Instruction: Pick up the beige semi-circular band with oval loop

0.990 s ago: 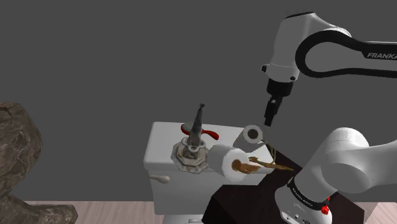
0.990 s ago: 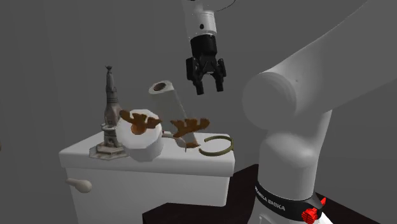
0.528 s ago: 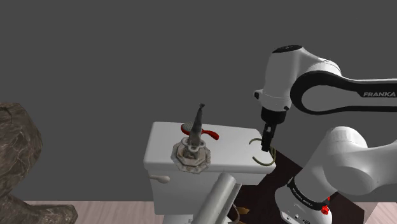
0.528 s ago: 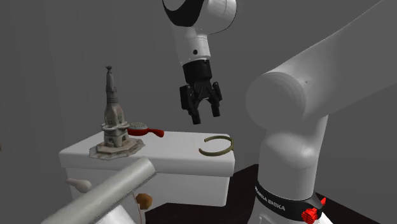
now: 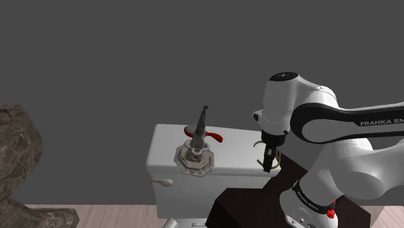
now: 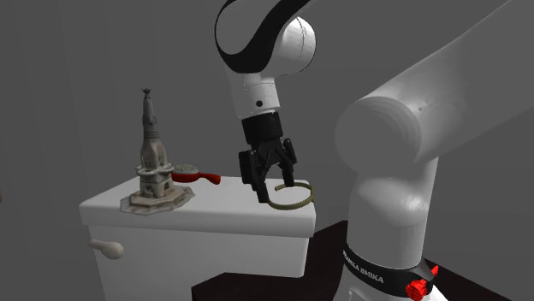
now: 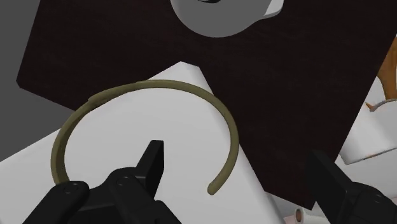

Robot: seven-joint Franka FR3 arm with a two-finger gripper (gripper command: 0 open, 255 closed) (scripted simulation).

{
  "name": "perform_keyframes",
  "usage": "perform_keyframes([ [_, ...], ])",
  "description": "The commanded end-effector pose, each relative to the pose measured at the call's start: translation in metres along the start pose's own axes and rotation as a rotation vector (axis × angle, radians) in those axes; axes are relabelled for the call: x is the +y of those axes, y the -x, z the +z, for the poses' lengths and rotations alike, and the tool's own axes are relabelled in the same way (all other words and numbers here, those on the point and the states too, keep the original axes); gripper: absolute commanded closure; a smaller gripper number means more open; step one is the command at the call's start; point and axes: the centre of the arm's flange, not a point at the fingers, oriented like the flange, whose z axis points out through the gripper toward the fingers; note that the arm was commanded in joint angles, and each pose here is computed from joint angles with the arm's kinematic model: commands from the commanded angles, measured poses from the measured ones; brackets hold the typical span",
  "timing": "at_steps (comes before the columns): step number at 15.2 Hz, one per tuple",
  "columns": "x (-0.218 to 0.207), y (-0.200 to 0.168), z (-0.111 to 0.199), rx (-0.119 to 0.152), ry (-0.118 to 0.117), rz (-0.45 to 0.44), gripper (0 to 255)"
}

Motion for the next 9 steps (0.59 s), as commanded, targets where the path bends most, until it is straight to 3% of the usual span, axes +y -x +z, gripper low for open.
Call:
perform_keyframes([
  [1, -0.001, -0.003, 0.01, 0.0, 0.0, 0.0, 0],
  [5, -0.002, -0.006, 0.023, 0.0, 0.0, 0.0, 0],
  [6, -0.002, -0.007, 0.024, 0.001, 0.0, 0.0, 255],
  [9, -0.001, -0.006, 0.025, 0.001, 0.0, 0.0, 255],
])
